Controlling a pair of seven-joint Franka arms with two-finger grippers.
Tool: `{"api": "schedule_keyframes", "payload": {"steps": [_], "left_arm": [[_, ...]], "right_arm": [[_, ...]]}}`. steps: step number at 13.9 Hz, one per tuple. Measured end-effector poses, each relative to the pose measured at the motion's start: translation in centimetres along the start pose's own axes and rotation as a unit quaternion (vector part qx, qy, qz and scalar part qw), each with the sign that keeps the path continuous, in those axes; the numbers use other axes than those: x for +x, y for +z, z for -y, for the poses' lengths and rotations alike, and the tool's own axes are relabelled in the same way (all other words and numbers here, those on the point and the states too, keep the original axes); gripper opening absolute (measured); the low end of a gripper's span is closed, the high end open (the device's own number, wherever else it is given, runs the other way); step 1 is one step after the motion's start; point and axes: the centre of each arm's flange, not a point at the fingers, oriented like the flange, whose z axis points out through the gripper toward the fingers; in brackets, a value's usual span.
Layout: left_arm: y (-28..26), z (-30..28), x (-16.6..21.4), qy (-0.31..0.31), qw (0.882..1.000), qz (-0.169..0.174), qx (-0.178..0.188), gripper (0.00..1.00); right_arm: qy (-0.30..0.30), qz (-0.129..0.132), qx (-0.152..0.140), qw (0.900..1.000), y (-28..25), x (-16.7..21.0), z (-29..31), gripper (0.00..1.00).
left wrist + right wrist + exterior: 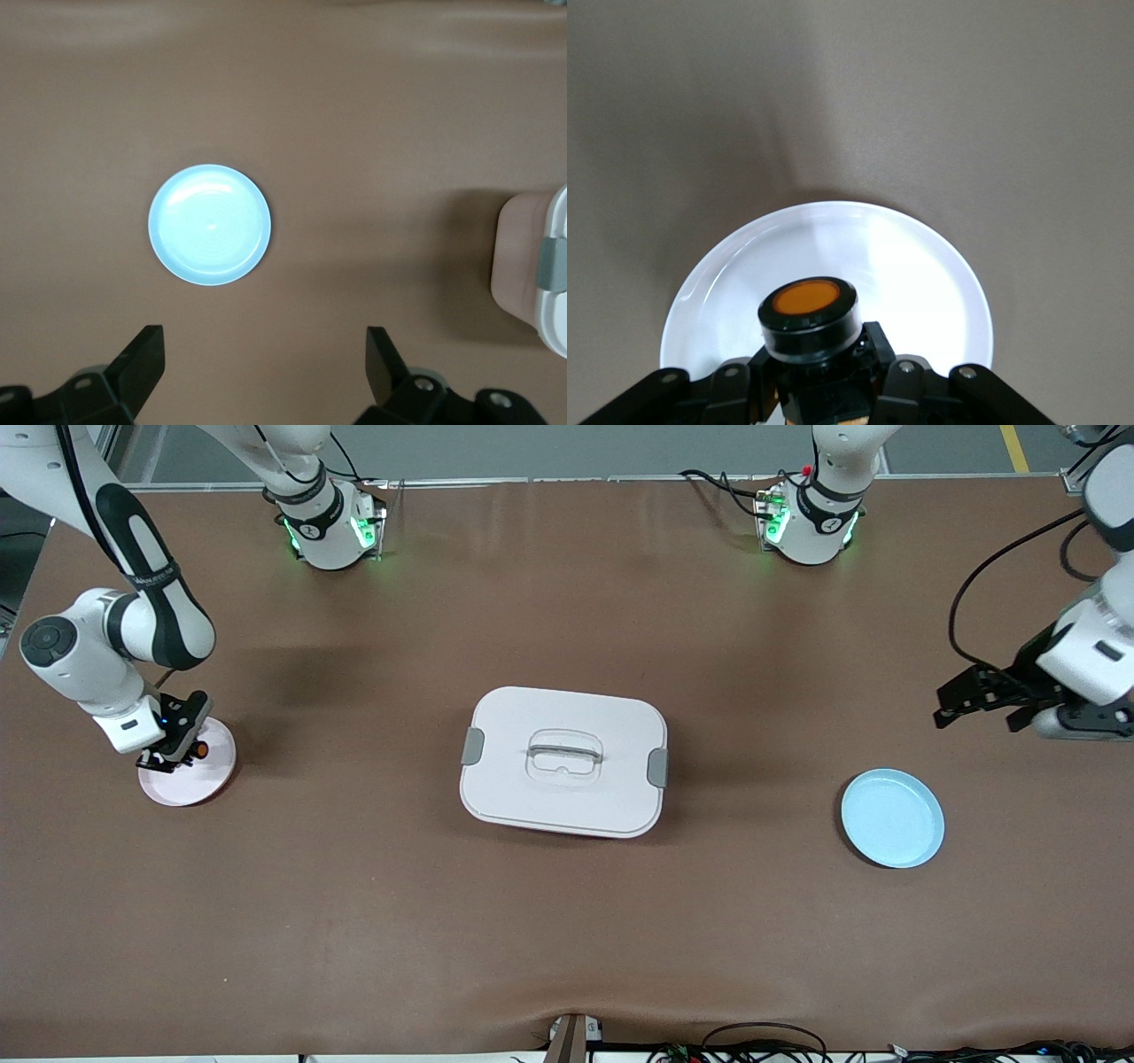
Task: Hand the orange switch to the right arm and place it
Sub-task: 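Lower the switch onto the white plate with the right gripper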
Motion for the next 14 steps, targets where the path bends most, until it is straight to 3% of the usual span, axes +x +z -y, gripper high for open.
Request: {"api": "schedule_keyframes", "payload": {"steps": [7,14], "left_arm": [[-4.7,-0.2,0.2,0.003,1.0,-0.011,0.004,1.0],[-4.9,-0.7,-0.1,0.011,1.0,0.002,0.013,1.0]], "right_arm": [[0.006,-0.001,0.008,1.0,2.6,-0.6,0.0,0.38],[0.0,0.001,0.005,1.0,4.4,-1.3,-0.1,0.36]]}}
